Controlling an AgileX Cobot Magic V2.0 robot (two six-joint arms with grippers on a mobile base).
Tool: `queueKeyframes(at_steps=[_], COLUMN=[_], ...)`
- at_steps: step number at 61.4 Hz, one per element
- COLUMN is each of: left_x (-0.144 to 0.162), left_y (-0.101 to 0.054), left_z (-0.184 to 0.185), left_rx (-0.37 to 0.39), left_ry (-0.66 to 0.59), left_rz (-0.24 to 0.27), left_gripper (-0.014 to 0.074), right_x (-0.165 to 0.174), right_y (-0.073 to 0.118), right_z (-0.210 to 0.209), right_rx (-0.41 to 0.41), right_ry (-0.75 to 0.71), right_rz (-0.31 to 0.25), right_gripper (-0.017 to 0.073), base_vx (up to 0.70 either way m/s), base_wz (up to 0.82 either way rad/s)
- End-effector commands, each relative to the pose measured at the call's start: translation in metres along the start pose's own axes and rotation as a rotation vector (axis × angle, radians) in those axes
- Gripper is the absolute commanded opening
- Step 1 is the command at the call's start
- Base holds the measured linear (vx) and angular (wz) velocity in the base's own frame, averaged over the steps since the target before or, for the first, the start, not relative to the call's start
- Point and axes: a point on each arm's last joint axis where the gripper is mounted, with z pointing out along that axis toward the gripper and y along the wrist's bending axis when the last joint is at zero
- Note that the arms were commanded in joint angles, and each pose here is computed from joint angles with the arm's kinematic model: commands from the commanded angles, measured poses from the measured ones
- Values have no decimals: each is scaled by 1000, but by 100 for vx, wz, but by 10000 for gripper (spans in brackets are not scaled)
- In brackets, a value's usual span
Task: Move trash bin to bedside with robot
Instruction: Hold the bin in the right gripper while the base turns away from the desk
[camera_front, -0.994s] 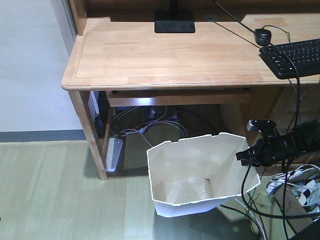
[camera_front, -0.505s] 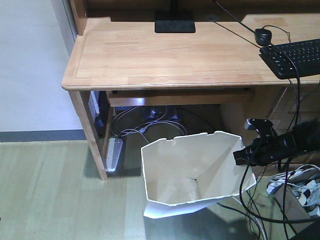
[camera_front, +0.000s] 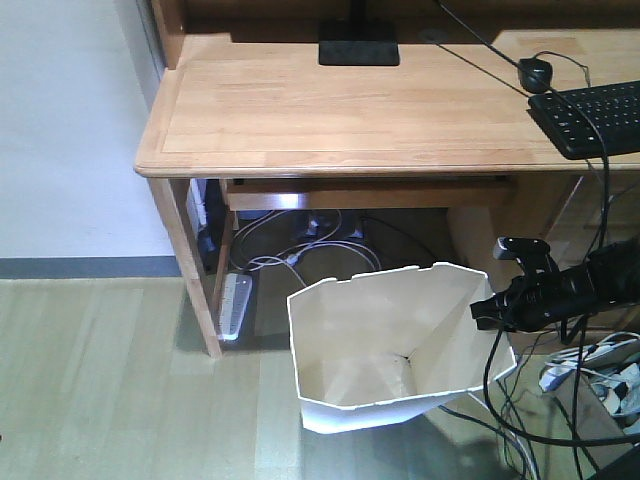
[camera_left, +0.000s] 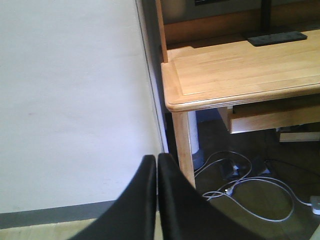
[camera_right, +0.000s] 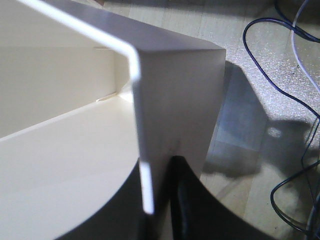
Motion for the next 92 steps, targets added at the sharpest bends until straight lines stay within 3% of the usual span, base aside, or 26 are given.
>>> queueKeyframes(at_steps=[1,92], left_x=[2,2], left_y=[-2,-2], left_z=[2,2], left_rx=[13,13], left_ry=[-54,-54], left_rz=[-10,-10], left_gripper=[-6,-6], right_x=[-24,-24], right_y=[23,23], right_z=[-25,-25], right_rx=[-176,-176], right_ry=[-109,-107], right_rz=[7,5], right_gripper=[-7,-7], base_vx=[-4,6], base_wz=[13,51])
